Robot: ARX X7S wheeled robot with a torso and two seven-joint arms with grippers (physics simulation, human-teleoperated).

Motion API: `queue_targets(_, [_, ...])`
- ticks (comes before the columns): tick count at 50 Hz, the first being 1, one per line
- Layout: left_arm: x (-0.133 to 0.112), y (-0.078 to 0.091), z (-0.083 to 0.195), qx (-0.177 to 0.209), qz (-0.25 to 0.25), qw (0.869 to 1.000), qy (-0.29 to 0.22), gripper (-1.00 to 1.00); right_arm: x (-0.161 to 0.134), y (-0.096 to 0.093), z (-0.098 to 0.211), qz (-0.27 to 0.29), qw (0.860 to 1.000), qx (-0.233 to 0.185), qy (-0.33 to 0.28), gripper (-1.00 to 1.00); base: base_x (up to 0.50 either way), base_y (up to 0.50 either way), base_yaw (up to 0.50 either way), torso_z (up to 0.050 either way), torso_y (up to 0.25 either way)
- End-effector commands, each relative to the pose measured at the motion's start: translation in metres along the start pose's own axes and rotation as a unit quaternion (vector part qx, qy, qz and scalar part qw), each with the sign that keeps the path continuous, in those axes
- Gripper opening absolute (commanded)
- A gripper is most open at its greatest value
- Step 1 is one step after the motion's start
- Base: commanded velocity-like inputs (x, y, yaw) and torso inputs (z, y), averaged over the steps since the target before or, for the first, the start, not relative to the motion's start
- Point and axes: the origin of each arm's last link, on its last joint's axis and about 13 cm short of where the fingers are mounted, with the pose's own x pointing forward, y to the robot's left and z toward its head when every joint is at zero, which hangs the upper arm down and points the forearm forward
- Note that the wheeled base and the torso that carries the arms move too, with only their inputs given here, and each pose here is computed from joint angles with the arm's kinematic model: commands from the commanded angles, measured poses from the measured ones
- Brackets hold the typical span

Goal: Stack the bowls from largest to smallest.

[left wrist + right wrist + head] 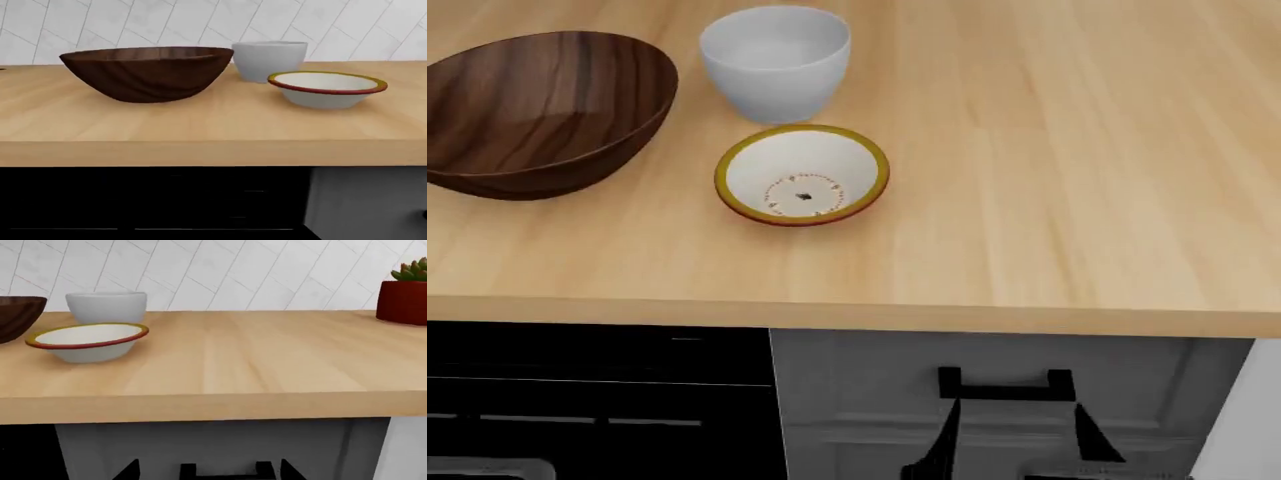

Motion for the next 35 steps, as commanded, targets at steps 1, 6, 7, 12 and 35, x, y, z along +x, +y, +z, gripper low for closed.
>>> queue_targets(1, [-0.027, 0.004, 0.079, 0.028, -0.018, 0.999, -0.029, 1.0, -0.023, -0.008, 0.072, -0.015, 0.998, -0.031, -0.05, 1.0, 0.0, 0.0, 0.0, 0.0, 0.0])
queue_targets(6, [-0.034, 0.008, 0.109, 0.04, -0.014, 0.998, -0.051, 1.0, -0.033, -0.008, 0.102, -0.006, 0.997, -0.026, -0.078, 1.0, 0.0, 0.0, 0.0, 0.0, 0.0])
queue_targets(7, [-0.034, 0.011, 0.114, 0.05, 0.003, 0.997, -0.055, 1.0, -0.035, -0.009, 0.105, -0.007, 0.996, -0.027, -0.079, 1.0, 0.0, 0.0, 0.0, 0.0, 0.0])
queue_targets(12, [-0.04, 0.014, 0.12, 0.053, -0.003, 0.998, -0.035, 1.0, -0.037, -0.013, 0.107, -0.017, 0.997, -0.03, -0.071, 1.0, 0.0, 0.0, 0.0, 0.0, 0.0])
queue_targets(35, [-0.035, 0.031, 0.11, 0.008, -0.001, 1.0, -0.024, 1.0, -0.035, -0.013, 0.087, -0.021, 0.999, -0.034, -0.023, 1.0, 0.0, 0.0, 0.0, 0.037, 0.0])
